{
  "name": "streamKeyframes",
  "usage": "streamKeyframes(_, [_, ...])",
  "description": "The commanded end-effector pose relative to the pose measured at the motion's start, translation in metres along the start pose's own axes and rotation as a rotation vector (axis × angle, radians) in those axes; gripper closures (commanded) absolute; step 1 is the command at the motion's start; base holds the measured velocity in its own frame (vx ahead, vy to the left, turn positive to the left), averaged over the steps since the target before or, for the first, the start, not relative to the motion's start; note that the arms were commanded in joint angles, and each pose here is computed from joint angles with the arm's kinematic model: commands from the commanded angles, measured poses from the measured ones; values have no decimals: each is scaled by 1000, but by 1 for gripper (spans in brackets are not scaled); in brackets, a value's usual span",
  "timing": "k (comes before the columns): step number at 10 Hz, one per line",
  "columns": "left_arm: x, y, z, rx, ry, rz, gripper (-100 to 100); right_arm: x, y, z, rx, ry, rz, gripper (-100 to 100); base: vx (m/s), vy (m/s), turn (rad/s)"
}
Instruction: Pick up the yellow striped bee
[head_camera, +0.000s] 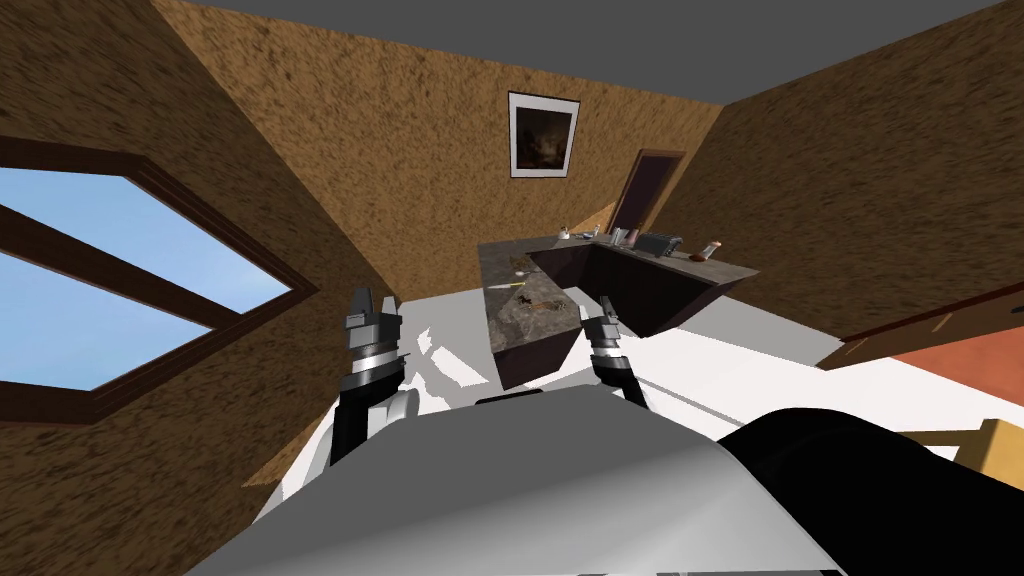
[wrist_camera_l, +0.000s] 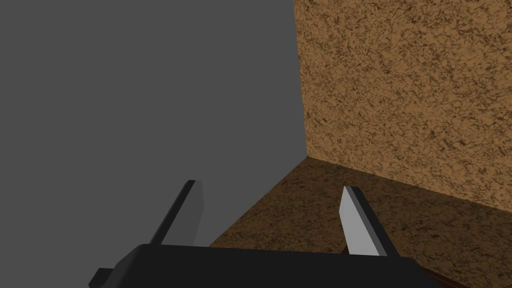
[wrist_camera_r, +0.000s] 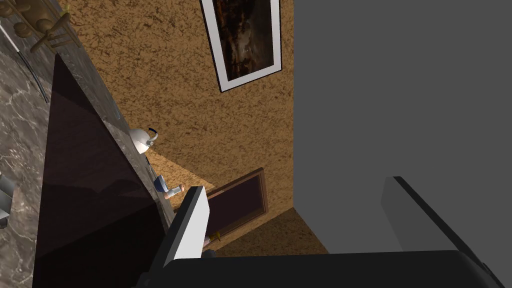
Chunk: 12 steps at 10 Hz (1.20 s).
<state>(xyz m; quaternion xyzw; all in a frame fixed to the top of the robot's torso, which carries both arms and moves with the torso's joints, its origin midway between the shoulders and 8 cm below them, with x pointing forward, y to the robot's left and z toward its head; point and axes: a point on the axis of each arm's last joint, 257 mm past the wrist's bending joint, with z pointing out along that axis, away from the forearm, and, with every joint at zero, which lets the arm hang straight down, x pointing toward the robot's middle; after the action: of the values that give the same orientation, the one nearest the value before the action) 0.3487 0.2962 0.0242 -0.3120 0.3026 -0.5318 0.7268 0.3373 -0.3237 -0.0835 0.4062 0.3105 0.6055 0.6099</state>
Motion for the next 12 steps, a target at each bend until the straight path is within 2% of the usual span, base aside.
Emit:
streamKeyframes(1, [0,0,0,0,0,0,0,-9,-5,-5,34,-16,20,-100,-16,176,-37])
streamKeyframes(3, [0,0,0,0,0,0,0,-44,-39,-35,165,-66,46,-100,-5,201,-93])
streamKeyframes(4, [0,0,0,0,0,0,0,-47,-38,-35,162,-78,65,-100,6,200,-51])
streamKeyframes(5, [0,0,0,0,0,0,0,-66,-55,-54,235,-108,72,-100,6,221,-56])
streamKeyframes(6, [0,0,0,0,0,0,0,-69,-54,-54,231,-120,91,-100,15,166,-56])
streamKeyframes(7, [0,0,0,0,0,0,0,-90,-70,-76,305,-158,100,-100,-7,149,-72])
streamKeyframes(8, [0,0,0,0,0,0,0,-92,-69,-76,302,-170,118,-100,-4,139,-47])
streamKeyframes(9, [0,0,0,0,0,0,0,-113,-83,-99,377,-208,121,-100,9,186,-53])
streamKeyframes(10, [0,0,0,0,0,0,0,-117,-83,-100,373,-227,145,-100,9,169,-56])
streamKeyframes(11, [0,0,0,0,0,0,0,-139,-96,-127,452,-272,148,-100,20,209,-64])
streamKeyframes(12, [0,0,0,0,0,0,0,-142,-95,-127,445,-290,173,-100,42,182,-49])
